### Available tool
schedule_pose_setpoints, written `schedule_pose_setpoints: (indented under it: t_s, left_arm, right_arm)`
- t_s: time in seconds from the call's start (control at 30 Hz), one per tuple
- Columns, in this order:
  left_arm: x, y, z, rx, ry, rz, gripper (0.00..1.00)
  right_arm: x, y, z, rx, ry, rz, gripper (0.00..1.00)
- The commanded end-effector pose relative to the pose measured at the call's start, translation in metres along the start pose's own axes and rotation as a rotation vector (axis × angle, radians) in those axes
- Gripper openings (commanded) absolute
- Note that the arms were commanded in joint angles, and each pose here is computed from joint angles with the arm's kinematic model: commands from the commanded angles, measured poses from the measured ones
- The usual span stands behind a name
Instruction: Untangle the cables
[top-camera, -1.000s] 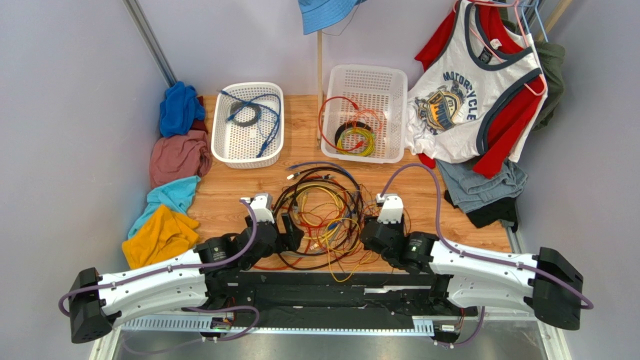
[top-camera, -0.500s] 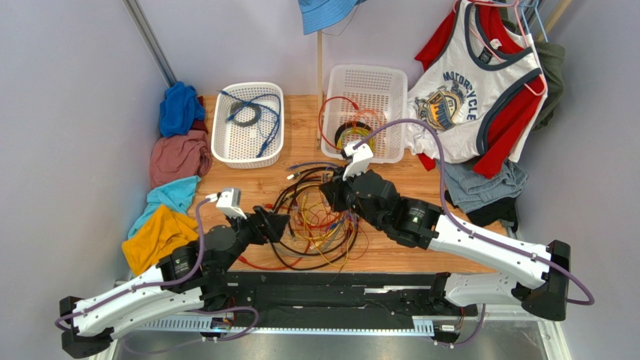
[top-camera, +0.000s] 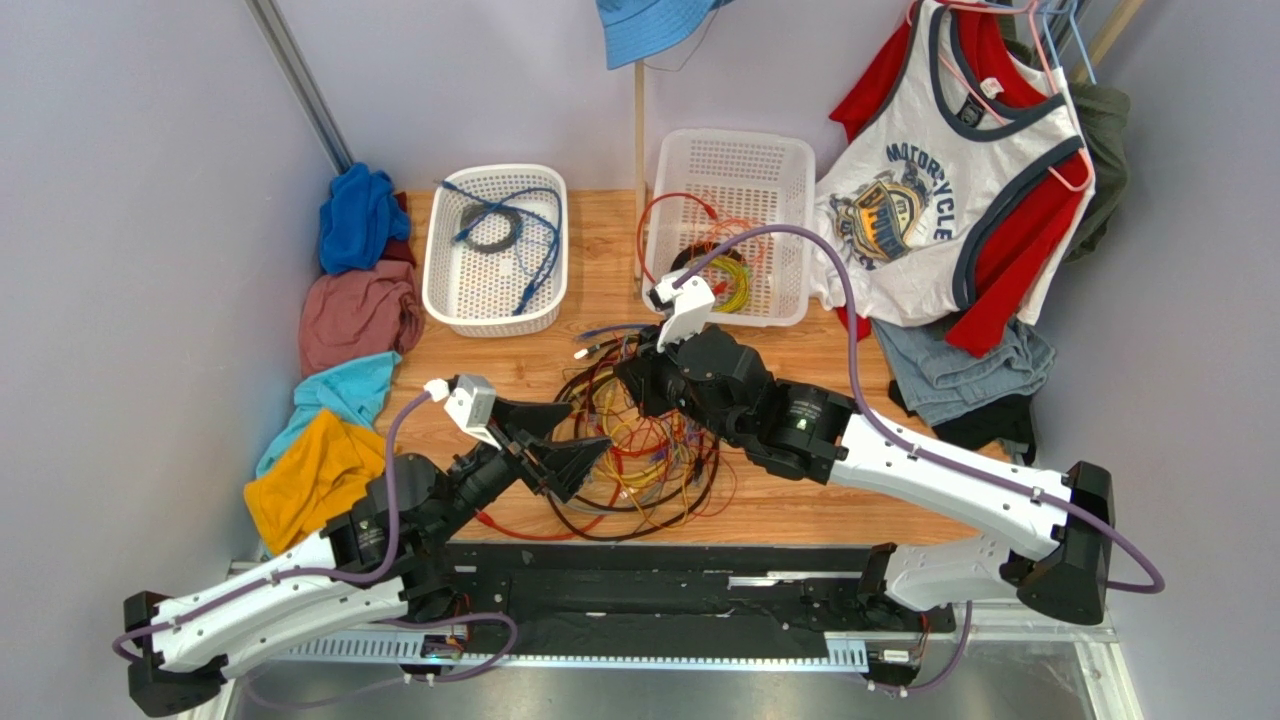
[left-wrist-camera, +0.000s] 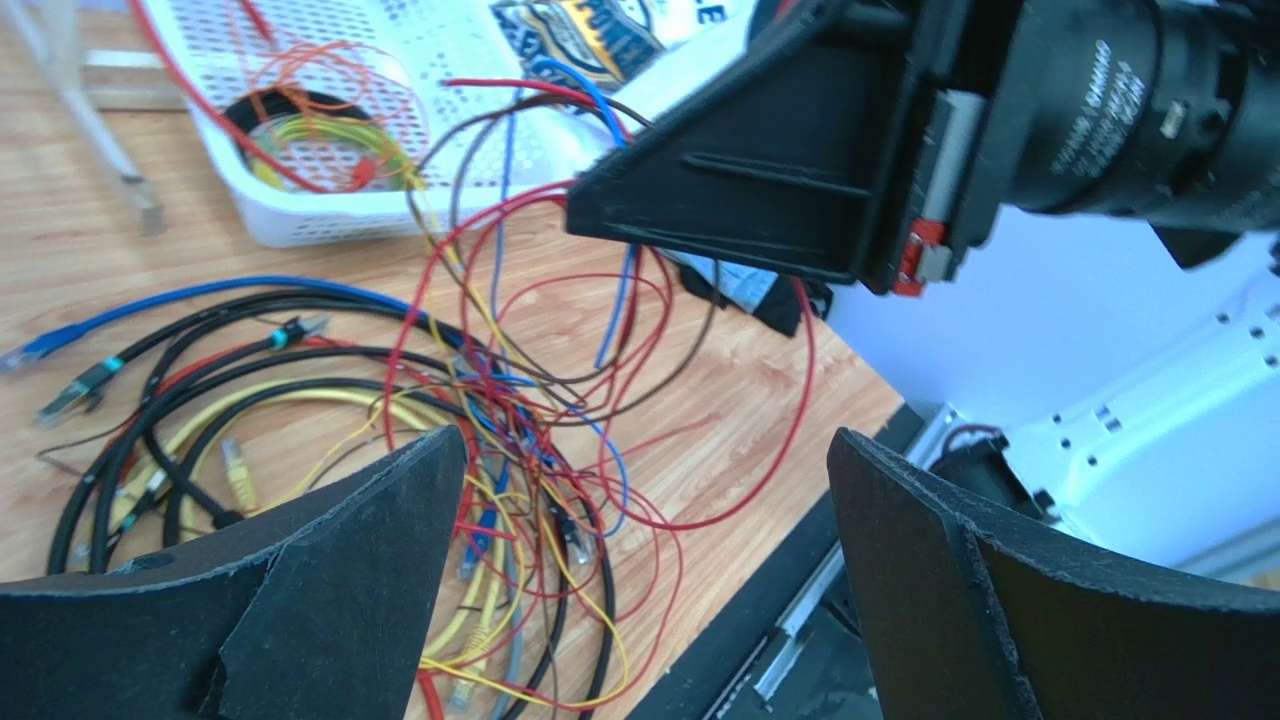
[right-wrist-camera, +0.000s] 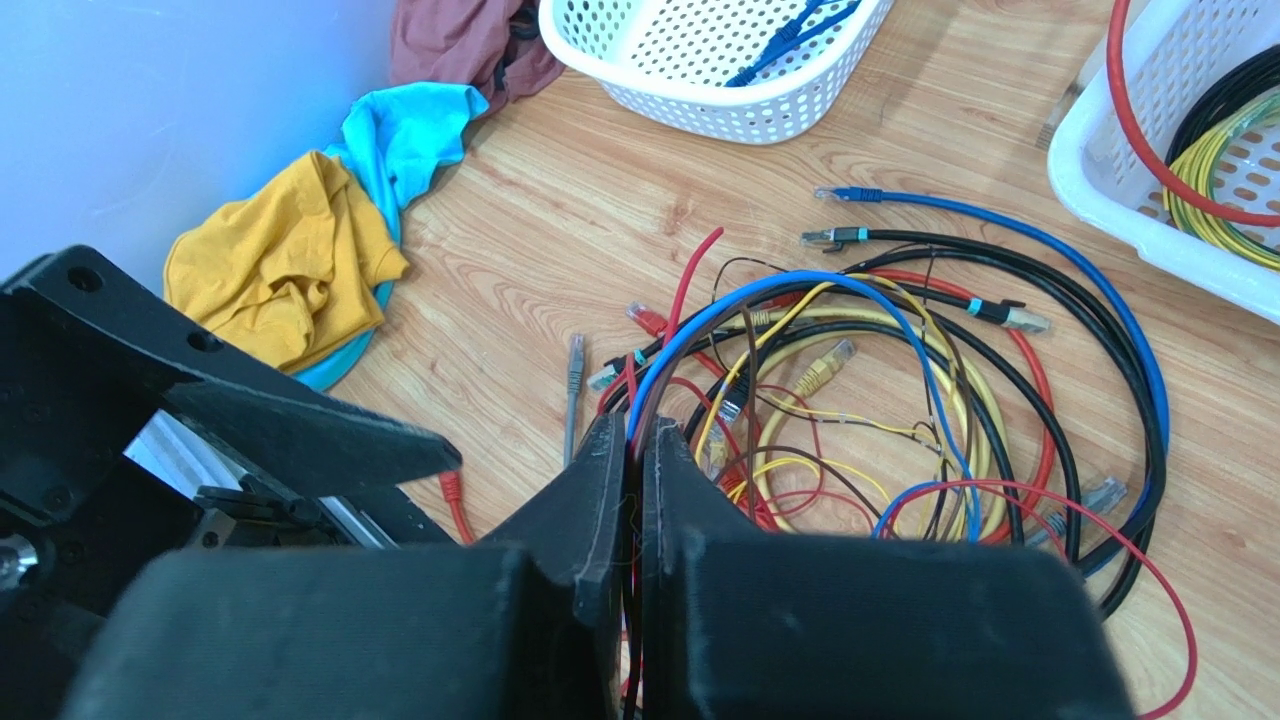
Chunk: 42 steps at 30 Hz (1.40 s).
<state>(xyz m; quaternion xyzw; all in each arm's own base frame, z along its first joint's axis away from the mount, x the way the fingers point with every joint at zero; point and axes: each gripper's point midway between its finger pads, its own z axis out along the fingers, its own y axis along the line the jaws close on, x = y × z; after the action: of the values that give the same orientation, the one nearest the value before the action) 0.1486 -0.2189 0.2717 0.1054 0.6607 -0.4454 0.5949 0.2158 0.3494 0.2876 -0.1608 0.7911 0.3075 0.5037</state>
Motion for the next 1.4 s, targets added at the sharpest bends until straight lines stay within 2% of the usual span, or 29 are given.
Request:
schedule_pose_setpoints:
  t_s: [0.0, 0.13, 0.27, 0.37, 0.7, 0.97, 1.07, 1.1, 1.17, 1.2, 1.27, 1.37]
  left_arm:
    - [-0.014, -0.019, 0.002, 0.107, -0.069, 0.039, 0.98]
    - [-0.008, 0.003, 0.002, -0.002, -0.059, 0.029, 0.93]
    - [-0.002, 0.039, -0.003, -0.184, -0.073, 0.003, 0.92]
    - [0.002, 0.051, -0.004, -0.24, -0.082, 0.002, 0.91]
    - [0.025, 0.045, 0.024, -0.232, -0.004, 0.037, 0.87]
    - [0.021, 0.036, 0.033, -0.196, -0.017, 0.04, 0.81]
    - [0.02, 0.034, 0.034, -0.183, -0.023, 0.049, 0.69]
    - [0.021, 0.032, 0.034, -0.175, -0.022, 0.053, 0.55]
    - [0.02, 0.028, 0.037, -0.155, -0.024, 0.06, 0.38]
    - [0.019, 0.027, 0.038, -0.151, -0.025, 0.06, 0.18]
    - [0.02, 0.027, 0.04, -0.157, -0.012, 0.072, 0.0]
    - [0.011, 0.026, 0.041, -0.168, -0.014, 0.097, 0.0]
  right_arm:
    - [-0.015, 0.007, -0.008, -0.033, -0.047, 0.038, 0.0]
    - [-0.014, 0.006, -0.015, -0.047, -0.048, 0.053, 0.0]
    - [-0.011, 0.005, -0.027, -0.076, -0.052, 0.082, 0.0]
    - [-0.009, 0.005, -0.038, -0.102, -0.052, 0.103, 0.0]
    - [-0.008, 0.011, -0.06, -0.178, -0.049, 0.131, 0.0]
    - [-0.002, 0.009, -0.062, -0.186, -0.04, 0.128, 0.0]
    - [0.001, 0.009, -0.062, -0.192, -0.031, 0.129, 0.0]
    - [0.001, 0.01, -0.062, -0.196, -0.031, 0.129, 0.0]
    - [0.004, 0.01, -0.062, -0.198, -0.024, 0.134, 0.0]
    - [0.005, 0.01, -0.062, -0.198, -0.024, 0.134, 0.0]
    - [0.006, 0.009, -0.063, -0.198, -0.024, 0.134, 0.01]
    - [0.003, 0.004, -0.067, -0.177, -0.025, 0.121, 0.44]
